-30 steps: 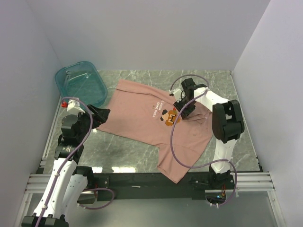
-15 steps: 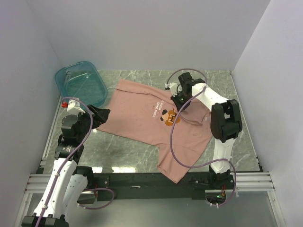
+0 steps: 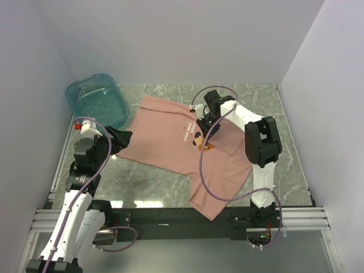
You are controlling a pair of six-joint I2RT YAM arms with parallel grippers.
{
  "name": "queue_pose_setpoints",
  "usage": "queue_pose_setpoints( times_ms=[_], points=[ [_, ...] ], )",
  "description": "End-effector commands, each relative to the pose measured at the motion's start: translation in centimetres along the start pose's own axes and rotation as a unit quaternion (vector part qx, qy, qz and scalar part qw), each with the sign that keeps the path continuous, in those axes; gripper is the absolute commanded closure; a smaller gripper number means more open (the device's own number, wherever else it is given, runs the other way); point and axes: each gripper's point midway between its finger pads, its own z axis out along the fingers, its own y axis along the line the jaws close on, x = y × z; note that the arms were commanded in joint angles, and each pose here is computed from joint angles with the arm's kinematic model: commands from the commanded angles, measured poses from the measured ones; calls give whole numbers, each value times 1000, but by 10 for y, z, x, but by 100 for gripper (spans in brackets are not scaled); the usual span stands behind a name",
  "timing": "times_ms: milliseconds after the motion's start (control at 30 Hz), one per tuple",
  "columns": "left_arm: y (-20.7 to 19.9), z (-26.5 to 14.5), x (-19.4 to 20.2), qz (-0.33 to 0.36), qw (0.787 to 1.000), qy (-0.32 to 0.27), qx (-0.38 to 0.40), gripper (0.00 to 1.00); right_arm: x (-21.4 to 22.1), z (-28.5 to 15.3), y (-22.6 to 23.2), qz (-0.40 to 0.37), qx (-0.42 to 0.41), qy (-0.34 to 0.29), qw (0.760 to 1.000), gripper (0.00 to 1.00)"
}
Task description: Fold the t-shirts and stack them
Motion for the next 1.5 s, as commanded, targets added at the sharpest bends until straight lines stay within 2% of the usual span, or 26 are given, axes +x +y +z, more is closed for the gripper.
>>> queue_pose_setpoints(
  times_ms=[0,67,167,300,333,433,467,633,833,1033,1467],
  points=[
    [-6,0,-11,5,1000,-18,8,17,-15,-19,1,-8,5,-19,1000,84],
    [-5,0,-11,5,1000,-18,7,17,-16,-29,-1,-13,13,-28,999,73],
    [-5,0,-11,5,1000,-20,7,17,-19,-57,-14,2,29,-58,998,67],
    [-6,0,-11,3,1000,-20,10,17,-15,-92,-55,67,51,-109,990,66],
    [-6,1,-10,2,1000,-18,11,17,-3,-103,-81,116,64,-123,984,66],
    [-5,1,-8,-1,1000,-18,13,17,13,-113,-120,205,87,-152,963,66],
    [-5,1,-7,-1,1000,-16,14,17,33,-124,-152,252,112,-165,947,66],
    [-3,4,-1,-9,1000,-10,17,17,65,-119,-200,381,125,-168,900,67],
    [-2,3,-1,-8,1000,-9,15,17,70,-111,-224,425,117,-183,879,66],
    [-1,3,1,-12,1000,-10,14,17,86,-96,-236,461,117,-166,864,67],
    [-2,6,1,-17,1000,-4,18,17,105,-100,-238,481,141,-165,850,66]
  ],
)
